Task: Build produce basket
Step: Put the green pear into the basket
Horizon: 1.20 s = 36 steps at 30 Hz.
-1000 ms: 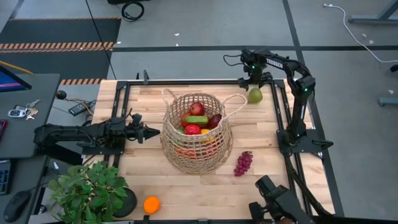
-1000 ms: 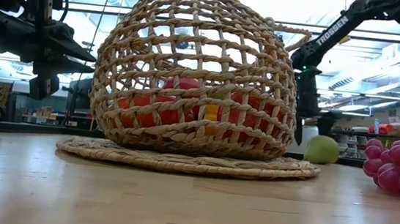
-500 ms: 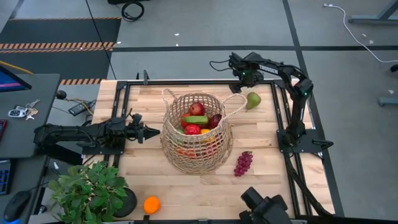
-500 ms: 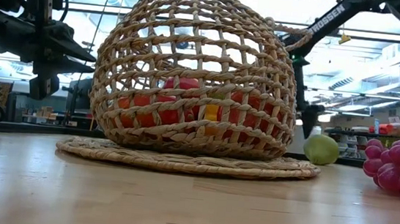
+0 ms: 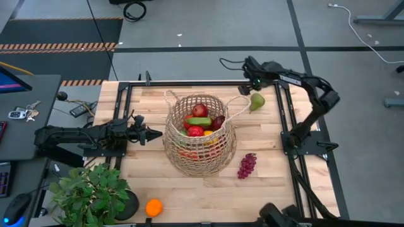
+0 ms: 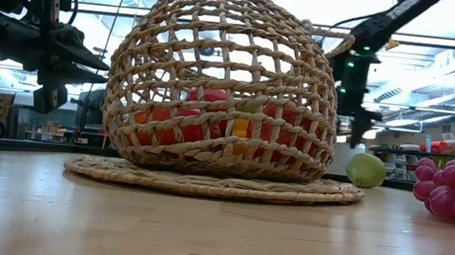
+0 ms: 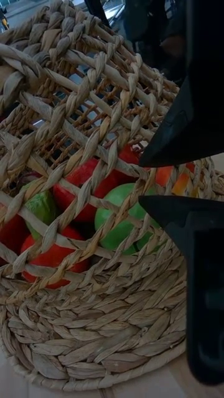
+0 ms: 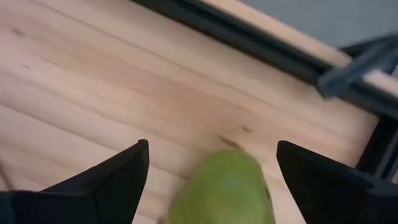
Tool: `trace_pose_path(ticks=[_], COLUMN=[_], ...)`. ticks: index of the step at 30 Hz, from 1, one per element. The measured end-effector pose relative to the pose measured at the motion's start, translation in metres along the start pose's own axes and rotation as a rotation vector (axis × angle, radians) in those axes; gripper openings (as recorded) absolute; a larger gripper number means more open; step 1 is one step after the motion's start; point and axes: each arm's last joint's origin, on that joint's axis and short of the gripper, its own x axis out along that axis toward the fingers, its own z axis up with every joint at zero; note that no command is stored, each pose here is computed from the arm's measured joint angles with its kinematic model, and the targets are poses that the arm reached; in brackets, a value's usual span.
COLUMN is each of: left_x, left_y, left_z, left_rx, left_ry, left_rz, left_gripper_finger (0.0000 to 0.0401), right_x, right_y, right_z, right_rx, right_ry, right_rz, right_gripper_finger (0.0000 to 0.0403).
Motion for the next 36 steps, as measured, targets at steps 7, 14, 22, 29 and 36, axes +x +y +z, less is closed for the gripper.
trace_pose_path(ticks=[7,14,22,29,36], left_x=[0.0,0.0,0.0,0.0,0.0], left_y=[0.0,0.0,0.0,0.0,0.0], left_z=[0.0,0.0,0.0,0.0,0.0], left_rx=[0.0,0.0,0.0,0.0,-0.001], left_ry=[0.0,0.0,0.0,0.0,0.0], left_rz=[0.0,0.0,0.0,-0.001,0.0], left_gripper_finger=[0.0091,0.0089,0.0089,0.009,0.0087], right_x=[0.008,0.03,0.044,0.044,0.041], right_y=[-0.014,-0.016,-0.014,-0.014,-0.012], right_z=[-0.043,-0.058,-0.057,-0.057,-0.051], right_rx=[0.024,0.059,0.058,0.061,0.054], right_ry=[-0.022,-0.008,0.019,0.009,0.014], right_rz=[-0.014,0.021,0.023,0.027,0.041], right_gripper_finger=[0.0356,0.0356,0.0349,0.0319,0.0318])
